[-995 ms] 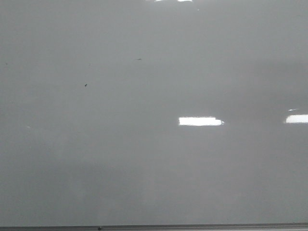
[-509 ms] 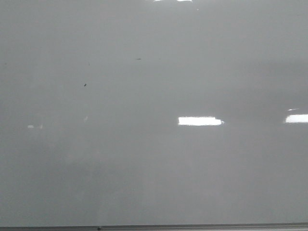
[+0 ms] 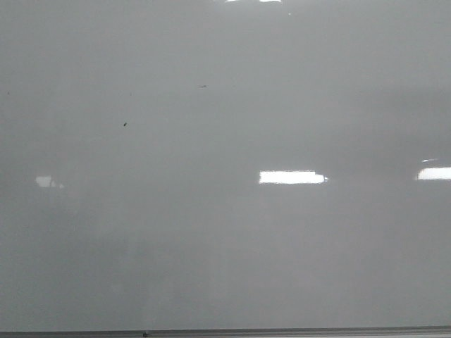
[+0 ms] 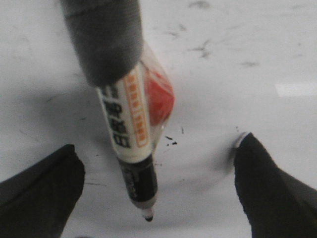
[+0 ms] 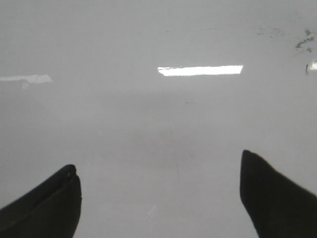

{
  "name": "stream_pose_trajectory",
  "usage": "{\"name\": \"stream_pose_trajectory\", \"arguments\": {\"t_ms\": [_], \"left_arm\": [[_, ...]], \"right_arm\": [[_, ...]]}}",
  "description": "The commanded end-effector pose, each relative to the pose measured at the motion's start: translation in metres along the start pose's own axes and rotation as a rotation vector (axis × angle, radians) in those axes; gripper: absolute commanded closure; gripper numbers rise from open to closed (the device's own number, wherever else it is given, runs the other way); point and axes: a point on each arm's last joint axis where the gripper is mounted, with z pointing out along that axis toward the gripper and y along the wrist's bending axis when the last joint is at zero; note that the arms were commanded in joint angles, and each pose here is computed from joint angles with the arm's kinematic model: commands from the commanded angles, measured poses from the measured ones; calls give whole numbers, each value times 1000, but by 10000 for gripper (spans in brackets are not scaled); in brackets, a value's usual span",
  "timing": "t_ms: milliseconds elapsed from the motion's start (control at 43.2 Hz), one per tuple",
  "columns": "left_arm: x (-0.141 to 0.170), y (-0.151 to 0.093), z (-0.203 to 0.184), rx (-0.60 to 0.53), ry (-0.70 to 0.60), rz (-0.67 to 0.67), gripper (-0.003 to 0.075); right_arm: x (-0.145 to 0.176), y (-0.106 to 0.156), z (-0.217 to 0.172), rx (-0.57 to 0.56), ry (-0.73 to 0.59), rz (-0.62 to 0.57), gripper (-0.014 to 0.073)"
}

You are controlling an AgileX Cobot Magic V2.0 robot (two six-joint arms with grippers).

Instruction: Write number 7 on whiteboard

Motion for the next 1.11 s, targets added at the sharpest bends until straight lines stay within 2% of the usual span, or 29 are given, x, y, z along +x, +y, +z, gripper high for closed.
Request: {"name": "stream_pose_trajectory", "arguments": {"t_ms": [0, 93, 208, 301, 532, 625, 833, 926, 1042, 1088], "left_arm": [[-20, 3, -8, 18, -138, -18, 136], [-22, 4, -8, 22, -155, -19, 161], [-21, 3, -5, 28, -151, -19, 248], [-18, 2, 1, 32, -131, -19, 341], [-14, 1, 7, 36, -108, -17, 630], [-14, 1, 7, 36, -108, -12, 699], [-14, 5, -2, 7, -85, -32, 703], [-15, 9, -17, -23, -71, -124, 703], [-19, 9, -42, -17, -88, -313, 703], [-21, 6, -51, -10, -101, -329, 703]], "right_arm": [[-18, 1, -2, 3, -100, 5, -69], [-18, 1, -2, 3, -100, 5, -69], [-18, 1, -2, 3, -100, 5, -69], [-18, 1, -2, 3, -100, 5, -69], [-18, 1, -2, 3, -100, 5, -69], [-18, 1, -2, 3, -100, 5, -69], [-18, 1, -2, 3, -100, 5, -69], [-18, 1, -2, 3, -100, 5, -69], [-18, 1, -2, 3, -100, 5, -69], [-18, 1, -2, 2, -98, 4, -69]]}}
